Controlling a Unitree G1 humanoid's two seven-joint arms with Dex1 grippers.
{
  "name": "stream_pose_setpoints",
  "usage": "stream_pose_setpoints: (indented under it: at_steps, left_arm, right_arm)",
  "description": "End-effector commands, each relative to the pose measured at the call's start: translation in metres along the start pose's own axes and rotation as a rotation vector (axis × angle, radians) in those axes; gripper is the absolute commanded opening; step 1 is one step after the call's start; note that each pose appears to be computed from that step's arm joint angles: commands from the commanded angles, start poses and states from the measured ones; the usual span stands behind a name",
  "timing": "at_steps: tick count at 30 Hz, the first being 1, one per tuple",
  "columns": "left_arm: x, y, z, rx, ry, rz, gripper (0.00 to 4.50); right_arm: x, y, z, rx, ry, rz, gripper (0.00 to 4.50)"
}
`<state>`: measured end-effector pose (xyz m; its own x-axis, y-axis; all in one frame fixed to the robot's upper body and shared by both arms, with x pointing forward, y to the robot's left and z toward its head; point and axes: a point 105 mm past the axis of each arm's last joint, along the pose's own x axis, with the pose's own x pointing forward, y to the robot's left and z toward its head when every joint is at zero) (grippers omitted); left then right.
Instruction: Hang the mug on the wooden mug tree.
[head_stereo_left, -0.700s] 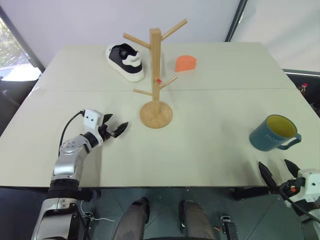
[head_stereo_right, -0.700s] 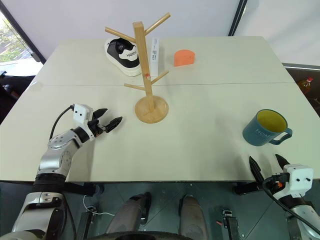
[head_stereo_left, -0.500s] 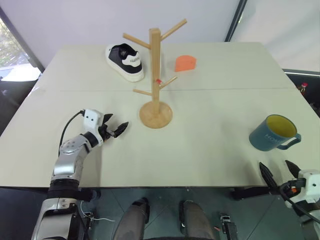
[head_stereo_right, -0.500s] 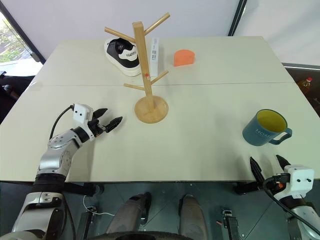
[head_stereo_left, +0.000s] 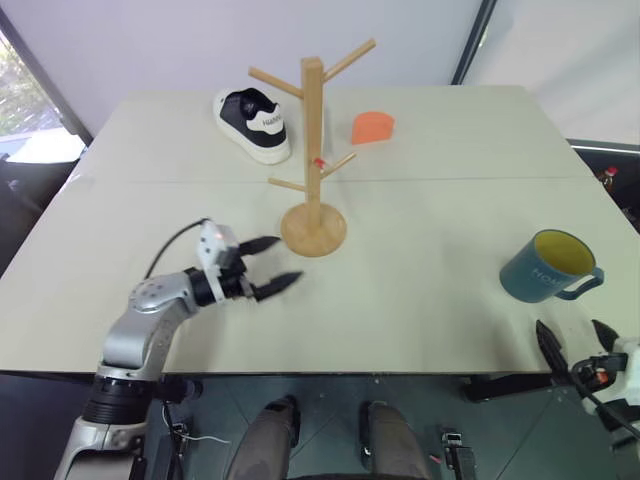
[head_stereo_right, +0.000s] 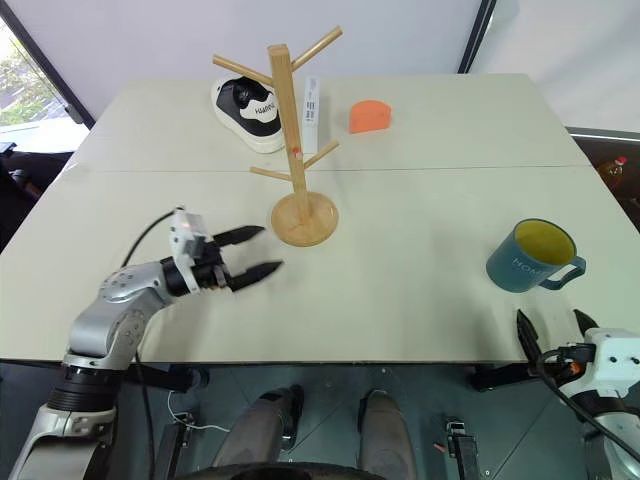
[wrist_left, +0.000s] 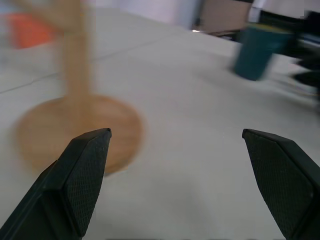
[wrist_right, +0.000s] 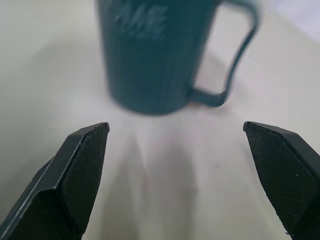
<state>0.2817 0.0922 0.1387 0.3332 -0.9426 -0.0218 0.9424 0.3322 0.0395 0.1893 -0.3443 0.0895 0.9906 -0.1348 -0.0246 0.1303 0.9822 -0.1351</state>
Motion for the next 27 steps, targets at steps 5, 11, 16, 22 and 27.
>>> stream_pose_setpoints:
  at_steps: [5,11,16,22,27]
  left_arm:
    - [0.031,-0.037,0.015,0.045,-0.015,-0.215,4.50]
    - [0.039,-0.043,0.022,0.061,-0.045,-0.251,4.50]
    - [0.040,-0.044,0.023,0.068,-0.045,-0.255,4.50]
    - [0.039,-0.045,0.024,0.074,-0.050,-0.241,4.50]
    - [0.038,-0.044,0.025,0.077,-0.050,-0.230,4.50]
  right_arm:
    - [0.006,-0.020,0.011,-0.026,-0.038,-0.113,4.47]
    - [0.016,-0.031,0.007,-0.061,-0.026,-0.158,4.47]
    - [0.027,-0.036,0.007,-0.049,-0.036,-0.182,4.47]
    - [0.041,-0.036,0.008,-0.047,-0.044,-0.165,4.47]
    - [0.053,-0.037,0.007,-0.046,-0.038,-0.159,4.47]
